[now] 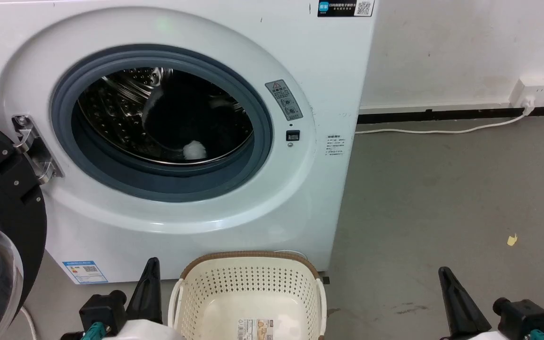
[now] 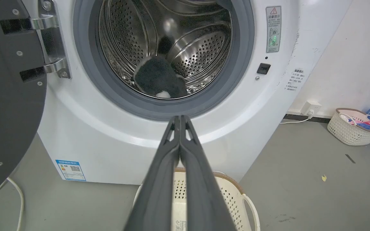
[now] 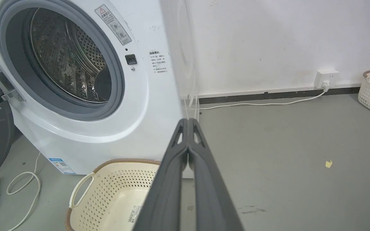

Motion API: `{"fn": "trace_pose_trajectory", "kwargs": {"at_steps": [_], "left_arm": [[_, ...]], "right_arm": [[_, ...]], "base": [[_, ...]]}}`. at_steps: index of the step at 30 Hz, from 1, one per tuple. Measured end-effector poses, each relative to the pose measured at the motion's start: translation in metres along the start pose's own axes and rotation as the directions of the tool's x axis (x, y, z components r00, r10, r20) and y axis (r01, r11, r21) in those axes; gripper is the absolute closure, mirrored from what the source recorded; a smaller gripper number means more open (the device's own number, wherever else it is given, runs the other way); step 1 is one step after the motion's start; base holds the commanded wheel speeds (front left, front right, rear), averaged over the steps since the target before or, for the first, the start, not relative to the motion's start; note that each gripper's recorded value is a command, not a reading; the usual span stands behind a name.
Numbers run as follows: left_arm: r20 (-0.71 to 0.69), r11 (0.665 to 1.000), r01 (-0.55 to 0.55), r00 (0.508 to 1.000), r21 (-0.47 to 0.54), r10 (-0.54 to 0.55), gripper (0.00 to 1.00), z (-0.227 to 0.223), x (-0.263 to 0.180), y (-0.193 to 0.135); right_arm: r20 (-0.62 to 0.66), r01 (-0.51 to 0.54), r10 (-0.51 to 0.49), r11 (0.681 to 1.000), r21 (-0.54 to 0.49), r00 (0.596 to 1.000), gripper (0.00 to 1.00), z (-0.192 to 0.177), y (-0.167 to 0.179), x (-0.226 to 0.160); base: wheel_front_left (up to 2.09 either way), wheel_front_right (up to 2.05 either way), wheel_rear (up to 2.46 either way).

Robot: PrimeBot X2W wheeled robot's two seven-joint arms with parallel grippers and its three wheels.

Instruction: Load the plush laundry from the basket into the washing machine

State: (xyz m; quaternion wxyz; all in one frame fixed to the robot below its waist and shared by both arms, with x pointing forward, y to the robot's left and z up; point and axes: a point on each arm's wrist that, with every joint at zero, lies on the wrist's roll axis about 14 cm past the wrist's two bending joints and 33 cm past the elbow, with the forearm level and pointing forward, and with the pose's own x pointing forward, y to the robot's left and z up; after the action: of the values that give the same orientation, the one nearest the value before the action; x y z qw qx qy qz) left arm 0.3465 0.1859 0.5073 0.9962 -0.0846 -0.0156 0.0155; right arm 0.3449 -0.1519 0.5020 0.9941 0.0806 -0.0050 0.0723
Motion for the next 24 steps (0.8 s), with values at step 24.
{"fn": "trace_pose_trajectory", "kwargs": {"at_steps": [24], "left_arm": [[-0.01, 0.999, 0.013, 1.0, 0.041, -0.012, 1.0, 0.0021, 0.0046, -0.0036]], "right_arm": [[-0.015, -0.001, 0.0, 0.999, -0.042, 1.0, 1.0, 0.0021, -0.0013, 0.004]], "base": [[0.0, 0.0, 0.0]]}}
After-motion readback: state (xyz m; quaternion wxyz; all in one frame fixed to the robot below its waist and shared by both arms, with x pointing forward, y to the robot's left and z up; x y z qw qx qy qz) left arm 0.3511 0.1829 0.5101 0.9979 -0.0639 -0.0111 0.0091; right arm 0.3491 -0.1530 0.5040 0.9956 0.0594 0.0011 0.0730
